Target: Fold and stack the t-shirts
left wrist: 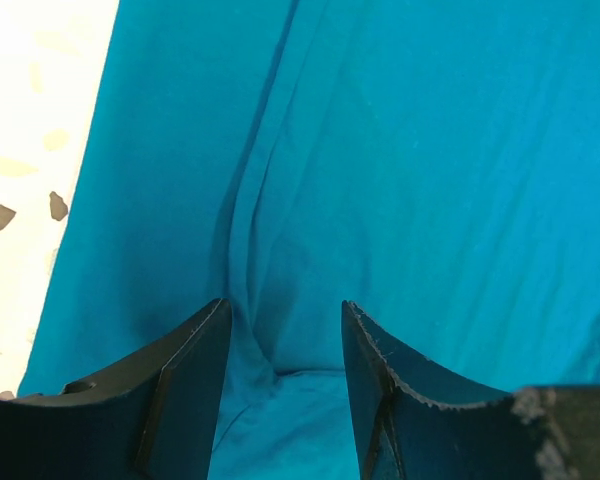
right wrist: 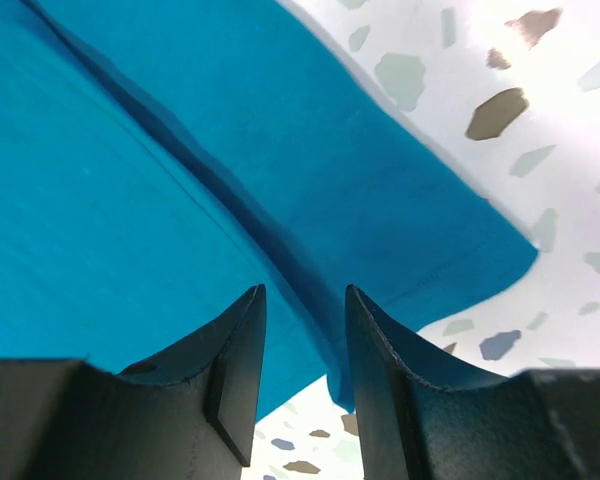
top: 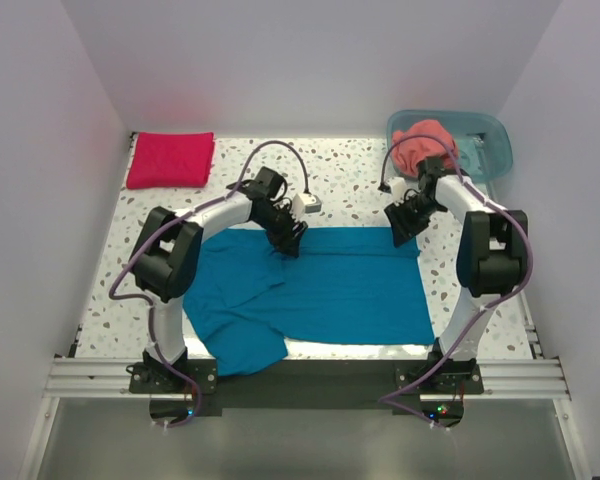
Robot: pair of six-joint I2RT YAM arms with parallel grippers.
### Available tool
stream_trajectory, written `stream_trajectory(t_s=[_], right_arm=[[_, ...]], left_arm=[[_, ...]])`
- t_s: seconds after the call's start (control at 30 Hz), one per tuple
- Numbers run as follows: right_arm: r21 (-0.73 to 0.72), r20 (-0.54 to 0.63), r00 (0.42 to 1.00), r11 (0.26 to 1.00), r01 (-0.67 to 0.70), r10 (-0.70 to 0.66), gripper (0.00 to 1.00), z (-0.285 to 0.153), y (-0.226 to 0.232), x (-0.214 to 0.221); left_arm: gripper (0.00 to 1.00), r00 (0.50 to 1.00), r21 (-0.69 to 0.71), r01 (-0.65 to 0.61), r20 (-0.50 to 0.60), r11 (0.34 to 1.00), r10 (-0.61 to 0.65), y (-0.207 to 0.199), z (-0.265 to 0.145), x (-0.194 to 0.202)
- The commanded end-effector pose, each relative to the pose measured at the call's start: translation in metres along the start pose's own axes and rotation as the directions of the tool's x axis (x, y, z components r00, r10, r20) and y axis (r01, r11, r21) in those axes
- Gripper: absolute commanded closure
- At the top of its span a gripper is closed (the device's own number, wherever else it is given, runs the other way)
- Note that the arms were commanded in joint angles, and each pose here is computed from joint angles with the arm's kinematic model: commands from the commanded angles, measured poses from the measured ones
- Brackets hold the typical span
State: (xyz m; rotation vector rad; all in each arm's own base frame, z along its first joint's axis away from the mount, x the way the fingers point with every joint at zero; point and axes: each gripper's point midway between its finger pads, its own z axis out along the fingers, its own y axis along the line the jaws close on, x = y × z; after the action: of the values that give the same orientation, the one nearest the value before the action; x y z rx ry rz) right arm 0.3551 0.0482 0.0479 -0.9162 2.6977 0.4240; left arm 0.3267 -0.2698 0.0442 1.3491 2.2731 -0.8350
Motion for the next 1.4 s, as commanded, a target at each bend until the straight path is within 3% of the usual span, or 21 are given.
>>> stream_trajectory(t_s=[0.0,0.17,0.33,0.4,0.5,0.83,0.97,1.07,1.2,1.37], right_arm=[[-0.015,-0.032,0.999,1.0,0.014,-0.015,0.59,-0.003,-0.003,0.004],[-0.04,-0.061,0.998,0.999,0.032,-0.034,0.63,-0.002,0.003,0.012],[-0.056,-0.084,0.995,0.997,0.057,-0.061,0.69,-0.001,0.006,0.021],[-0.06,-0.089,0.993,0.996,0.07,-0.075,0.74,-0.002,0.007,0.024],[-0.067,-0.094,0.991,0.994,0.086,-0.092,0.78,-0.003,0.01,0.028],[-0.113,-0.154,0.976,0.984,0.138,-0.155,0.8,-0.004,0.021,0.055],[-0.121,-0.167,0.971,0.981,0.152,-0.171,0.72,-0.004,0.023,0.06],[-0.129,-0.16,0.971,0.979,0.157,-0.177,0.68,-0.01,0.025,0.057],[-0.15,-0.085,0.983,0.977,0.151,-0.165,0.65,-0.026,0.035,0.037],[-0.105,0.027,0.997,0.991,0.08,-0.077,0.65,-0.032,0.03,0.0]], left_arm=[[0.48,0.997,-0.024,-0.068,0.039,0.997,0.068,0.006,0.0,-0.018],[0.59,0.996,-0.016,-0.088,0.028,0.996,0.089,0.001,-0.002,-0.015],[0.8,0.994,-0.014,-0.113,0.01,0.993,0.113,-0.003,-0.001,-0.011],[0.94,0.992,0.003,-0.125,0.003,0.992,0.125,-0.008,-0.002,-0.008],[1.0,0.988,-0.001,-0.154,0.005,0.988,0.154,-0.014,-0.006,-0.007],[1.0,0.976,0.029,-0.212,-0.052,0.977,0.213,-0.031,-0.004,0.01],[1.0,0.97,0.034,-0.229,-0.08,0.973,0.231,-0.033,-0.005,0.018],[0.99,0.969,0.034,-0.246,-0.026,0.969,0.247,-0.043,-0.019,0.004],[0.83,0.968,-0.017,-0.245,0.052,0.969,0.246,-0.041,-0.028,-0.023],[0.76,0.988,-0.109,-0.152,0.023,0.982,0.155,-0.01,-0.02,-0.023]])
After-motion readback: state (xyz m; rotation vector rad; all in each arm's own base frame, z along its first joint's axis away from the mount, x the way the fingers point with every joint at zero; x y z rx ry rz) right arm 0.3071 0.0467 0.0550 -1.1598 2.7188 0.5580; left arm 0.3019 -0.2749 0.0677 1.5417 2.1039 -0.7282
